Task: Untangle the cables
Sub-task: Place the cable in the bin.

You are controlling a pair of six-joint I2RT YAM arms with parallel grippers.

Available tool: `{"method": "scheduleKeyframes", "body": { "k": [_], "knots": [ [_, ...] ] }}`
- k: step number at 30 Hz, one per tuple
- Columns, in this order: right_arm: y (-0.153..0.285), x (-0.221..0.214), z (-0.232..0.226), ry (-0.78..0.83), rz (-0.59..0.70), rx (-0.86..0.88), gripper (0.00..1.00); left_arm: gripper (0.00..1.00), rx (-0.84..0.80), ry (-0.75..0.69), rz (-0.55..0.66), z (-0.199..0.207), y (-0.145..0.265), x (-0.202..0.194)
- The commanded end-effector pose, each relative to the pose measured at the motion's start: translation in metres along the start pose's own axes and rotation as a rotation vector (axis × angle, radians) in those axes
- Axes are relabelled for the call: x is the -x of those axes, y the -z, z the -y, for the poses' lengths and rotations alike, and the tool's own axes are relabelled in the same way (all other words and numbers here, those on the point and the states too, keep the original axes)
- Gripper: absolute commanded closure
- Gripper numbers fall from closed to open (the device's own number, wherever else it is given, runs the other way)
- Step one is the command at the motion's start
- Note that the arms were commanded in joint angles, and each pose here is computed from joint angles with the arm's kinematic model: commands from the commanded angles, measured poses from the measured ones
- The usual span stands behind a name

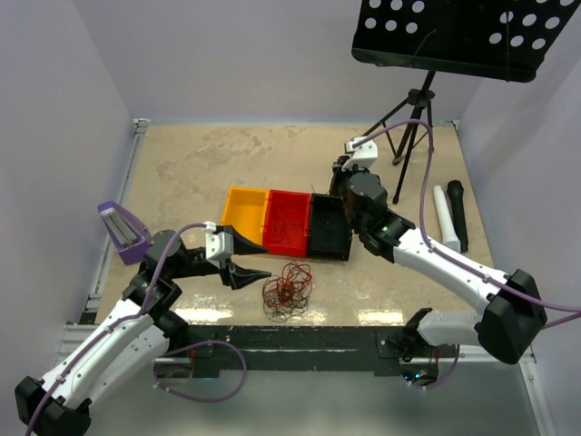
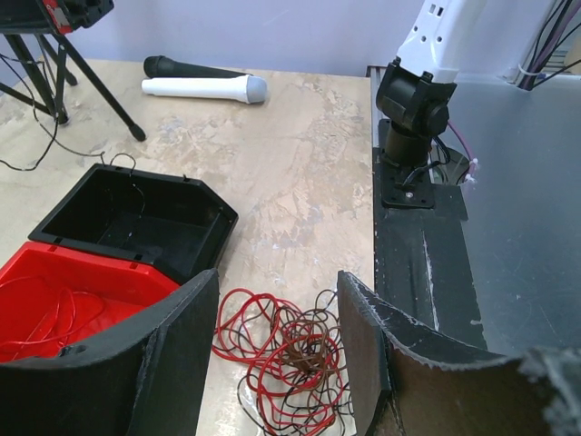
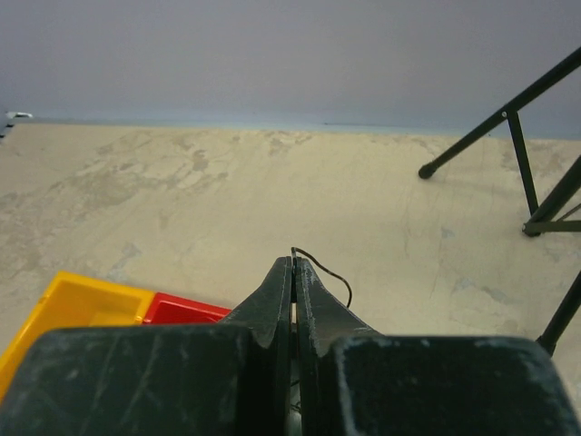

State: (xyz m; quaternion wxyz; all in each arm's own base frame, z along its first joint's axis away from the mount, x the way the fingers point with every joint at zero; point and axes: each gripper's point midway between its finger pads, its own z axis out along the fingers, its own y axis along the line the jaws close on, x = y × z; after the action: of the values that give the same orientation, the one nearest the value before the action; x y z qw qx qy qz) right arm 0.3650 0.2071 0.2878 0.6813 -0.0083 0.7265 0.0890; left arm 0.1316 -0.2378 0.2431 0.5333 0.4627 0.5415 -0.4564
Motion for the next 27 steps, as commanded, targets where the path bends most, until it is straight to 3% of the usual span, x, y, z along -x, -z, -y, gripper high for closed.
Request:
{"method": "scheduleKeyframes", "body": {
  "k": [1,13,27],
  "knots": [
    [-0.001,0.007,0.002,-0.069,0.031,0.000,1.00,0.41,-0.007,-0.072,0.040,0.000,0.001,0.020],
    [-0.019,-0.093,0.009,-0.001,-0.203,-0.093,1.00,0.41,-0.009,-0.070,0.044,0.001,0.002,0.021],
    [-0.009,-0.108,0.040,-0.012,-0.227,-0.263,1.00,0.40,-0.015,-0.064,0.055,0.001,0.001,0.022]
  ]
}}
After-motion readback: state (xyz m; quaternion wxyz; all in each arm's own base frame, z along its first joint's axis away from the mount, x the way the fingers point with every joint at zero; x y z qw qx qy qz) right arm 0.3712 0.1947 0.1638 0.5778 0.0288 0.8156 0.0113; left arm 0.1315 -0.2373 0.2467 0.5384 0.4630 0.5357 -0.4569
